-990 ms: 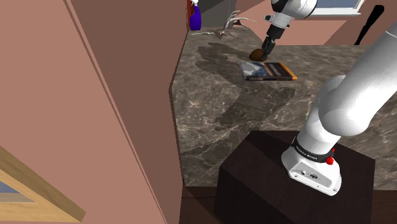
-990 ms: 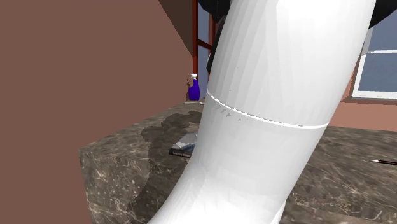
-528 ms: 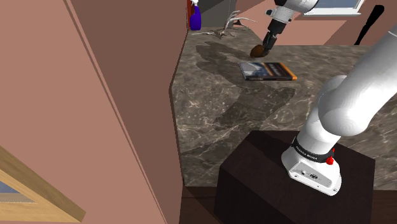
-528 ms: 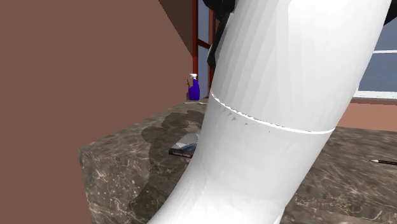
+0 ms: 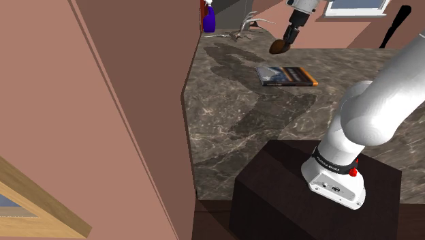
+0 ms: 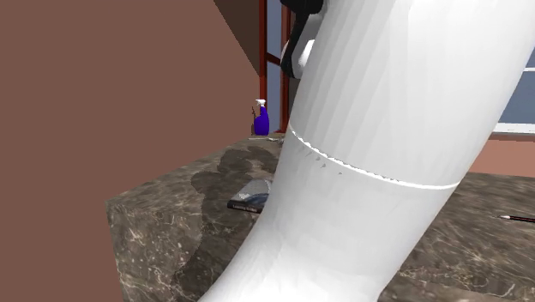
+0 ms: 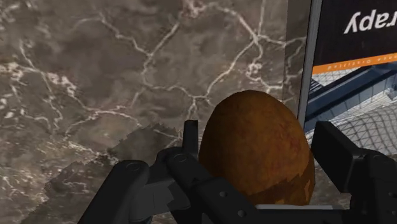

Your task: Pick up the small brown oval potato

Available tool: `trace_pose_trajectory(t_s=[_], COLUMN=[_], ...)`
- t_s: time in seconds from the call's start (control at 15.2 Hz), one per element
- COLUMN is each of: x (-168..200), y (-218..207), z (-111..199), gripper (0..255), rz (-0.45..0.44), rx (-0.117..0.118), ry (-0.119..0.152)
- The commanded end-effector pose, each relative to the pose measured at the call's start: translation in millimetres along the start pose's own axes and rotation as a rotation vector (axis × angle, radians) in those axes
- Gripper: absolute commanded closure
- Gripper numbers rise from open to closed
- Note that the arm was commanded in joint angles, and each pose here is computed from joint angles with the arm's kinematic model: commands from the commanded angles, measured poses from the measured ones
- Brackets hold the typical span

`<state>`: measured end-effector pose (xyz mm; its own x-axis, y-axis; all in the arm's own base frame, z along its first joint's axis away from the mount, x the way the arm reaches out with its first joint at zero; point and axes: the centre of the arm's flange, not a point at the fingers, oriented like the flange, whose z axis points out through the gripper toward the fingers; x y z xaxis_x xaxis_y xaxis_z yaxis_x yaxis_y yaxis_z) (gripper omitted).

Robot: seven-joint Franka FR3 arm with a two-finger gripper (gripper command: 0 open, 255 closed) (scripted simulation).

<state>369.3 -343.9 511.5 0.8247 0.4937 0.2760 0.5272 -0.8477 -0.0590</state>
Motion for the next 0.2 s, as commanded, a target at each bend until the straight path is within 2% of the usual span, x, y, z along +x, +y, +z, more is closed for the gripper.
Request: trace_pose_trajectory(t_s=[0.0, 0.13], x=[3.2, 3.4], y=[-1.0, -1.0], z=[-11.3, -12.0], gripper=[255, 255], rz=[0.000, 0.000], rx=[0.000, 0.000], ry=[0.000, 0.000])
